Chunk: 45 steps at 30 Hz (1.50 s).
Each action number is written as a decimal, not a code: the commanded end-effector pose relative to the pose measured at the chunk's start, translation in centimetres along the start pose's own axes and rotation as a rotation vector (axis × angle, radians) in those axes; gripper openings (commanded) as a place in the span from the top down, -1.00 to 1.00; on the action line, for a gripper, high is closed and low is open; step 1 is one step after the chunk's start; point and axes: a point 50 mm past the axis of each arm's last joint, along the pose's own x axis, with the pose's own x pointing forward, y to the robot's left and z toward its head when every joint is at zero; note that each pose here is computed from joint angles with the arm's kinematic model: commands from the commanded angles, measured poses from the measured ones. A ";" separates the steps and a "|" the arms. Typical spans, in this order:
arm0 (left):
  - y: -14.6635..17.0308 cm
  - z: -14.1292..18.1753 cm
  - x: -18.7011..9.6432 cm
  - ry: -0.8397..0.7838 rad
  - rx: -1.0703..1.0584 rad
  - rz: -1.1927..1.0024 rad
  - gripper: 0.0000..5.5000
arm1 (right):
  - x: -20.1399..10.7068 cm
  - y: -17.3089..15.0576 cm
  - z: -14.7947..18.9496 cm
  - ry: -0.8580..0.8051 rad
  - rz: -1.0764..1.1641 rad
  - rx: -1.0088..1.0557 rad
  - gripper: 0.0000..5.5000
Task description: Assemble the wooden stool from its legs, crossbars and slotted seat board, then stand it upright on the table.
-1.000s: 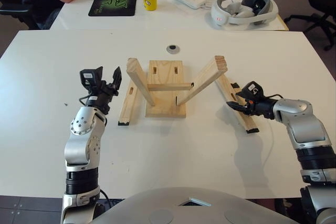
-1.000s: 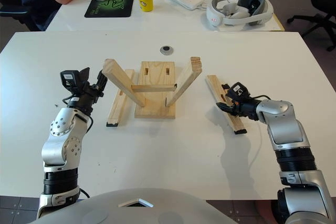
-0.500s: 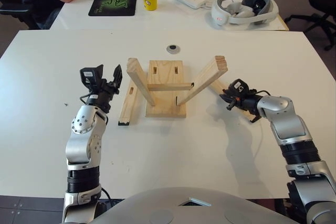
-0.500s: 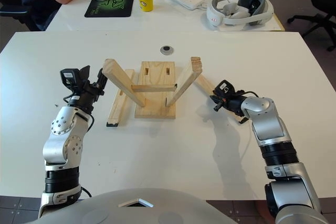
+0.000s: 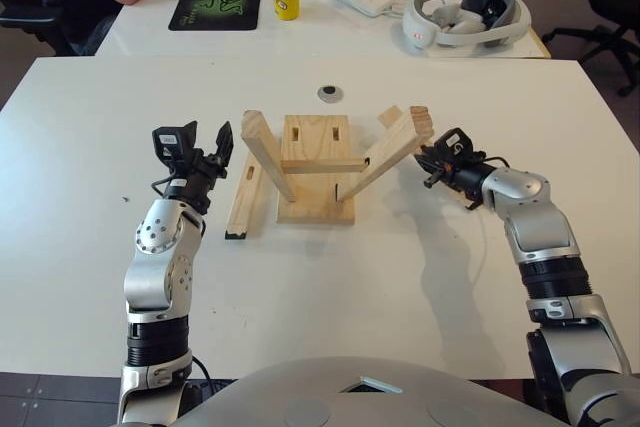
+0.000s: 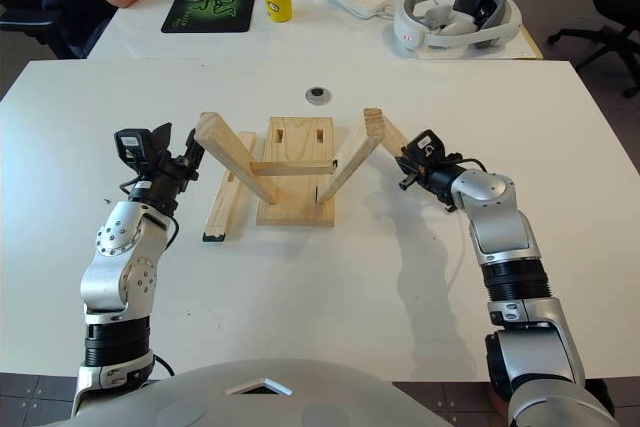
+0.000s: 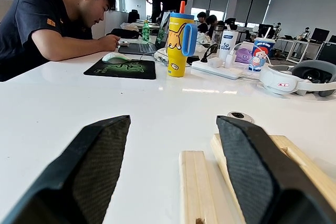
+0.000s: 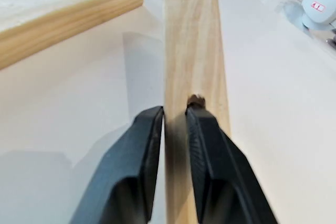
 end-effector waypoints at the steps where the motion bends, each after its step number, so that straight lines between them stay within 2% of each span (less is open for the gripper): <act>1: -0.2 -0.1 0.0 0.014 0.010 -0.007 -0.11 | 0.2 0.1 1.6 -0.069 -0.003 0.194 0.45; 5: -0.2 -0.1 -0.1 0.016 0.009 -0.004 -0.11 | 0.1 -0.2 2.6 -0.102 -0.016 0.293 0.45; 11: -0.3 -0.3 -0.4 0.014 0.001 0.013 -0.11 | -1.2 -4.2 2.9 -0.105 -0.166 0.174 0.45; 16: -0.2 -0.3 -0.5 0.010 -0.002 0.026 -0.11 | -3.5 -8.6 2.2 0.025 -0.153 -0.023 0.45; 20: -0.1 -0.3 -0.7 0.006 -0.007 0.044 -0.11 | -4.2 -10.5 1.1 0.122 -0.105 -0.057 0.45; 24: -0.1 -0.3 -0.5 0.004 -0.007 0.041 -0.11 | -4.4 -10.3 -0.6 0.169 -0.037 -0.033 0.45; 34: -0.1 -0.2 -0.4 0.006 -0.003 0.034 -0.11 | -3.1 -6.7 -3.3 0.206 0.106 0.035 0.45; 45: 0.0 0.0 -0.1 0.003 0.000 0.021 -0.11 | -3.3 -6.3 -4.7 0.243 0.109 0.031 0.45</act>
